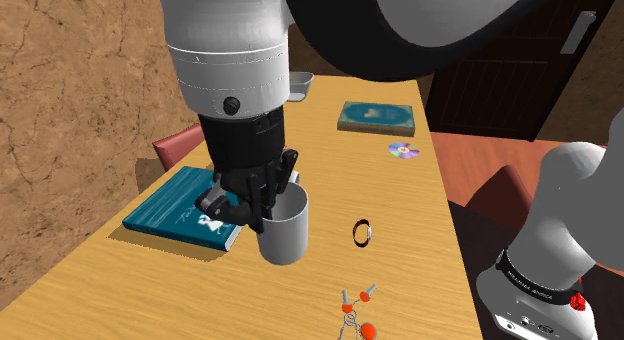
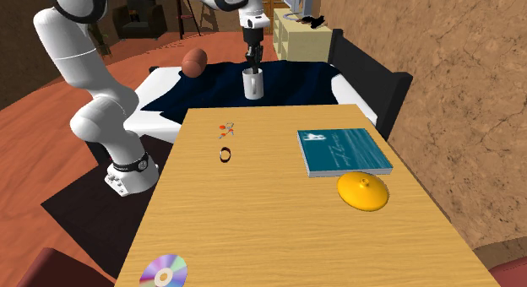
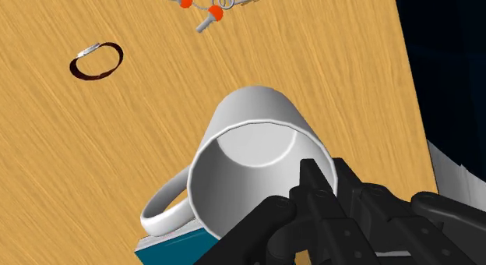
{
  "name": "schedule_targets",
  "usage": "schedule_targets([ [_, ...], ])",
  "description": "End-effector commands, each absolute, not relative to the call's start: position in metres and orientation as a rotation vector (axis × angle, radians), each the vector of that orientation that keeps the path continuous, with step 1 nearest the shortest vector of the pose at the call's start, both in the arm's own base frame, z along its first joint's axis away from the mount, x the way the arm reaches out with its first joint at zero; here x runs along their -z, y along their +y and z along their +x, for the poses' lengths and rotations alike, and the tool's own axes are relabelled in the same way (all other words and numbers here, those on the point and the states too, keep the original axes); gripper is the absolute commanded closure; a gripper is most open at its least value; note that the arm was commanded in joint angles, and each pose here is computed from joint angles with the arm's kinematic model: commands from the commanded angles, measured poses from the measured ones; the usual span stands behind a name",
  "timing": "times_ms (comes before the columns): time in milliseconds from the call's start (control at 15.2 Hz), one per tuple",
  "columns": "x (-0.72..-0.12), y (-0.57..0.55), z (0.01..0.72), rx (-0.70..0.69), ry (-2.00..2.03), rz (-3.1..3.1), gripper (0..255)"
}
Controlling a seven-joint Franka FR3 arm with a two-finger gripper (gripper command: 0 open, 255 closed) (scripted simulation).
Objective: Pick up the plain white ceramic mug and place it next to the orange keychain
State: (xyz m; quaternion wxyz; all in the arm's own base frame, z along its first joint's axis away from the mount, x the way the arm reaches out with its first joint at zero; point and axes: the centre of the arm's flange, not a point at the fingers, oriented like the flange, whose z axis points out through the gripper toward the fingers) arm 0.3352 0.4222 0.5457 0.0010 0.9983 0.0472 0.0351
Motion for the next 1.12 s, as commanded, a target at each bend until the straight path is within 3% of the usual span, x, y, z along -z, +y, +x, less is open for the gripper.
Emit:
schedule_targets([
  [0, -0.549, 0.443, 0.318, -0.11, 0.145, 3.134, 255],
  [528, -0.549, 0.522, 0.249, -0.11, 0.145, 3.134, 255],
  [1056, -0.507, 0.522, 0.249, -0.11, 0.145, 3.134, 255],
])
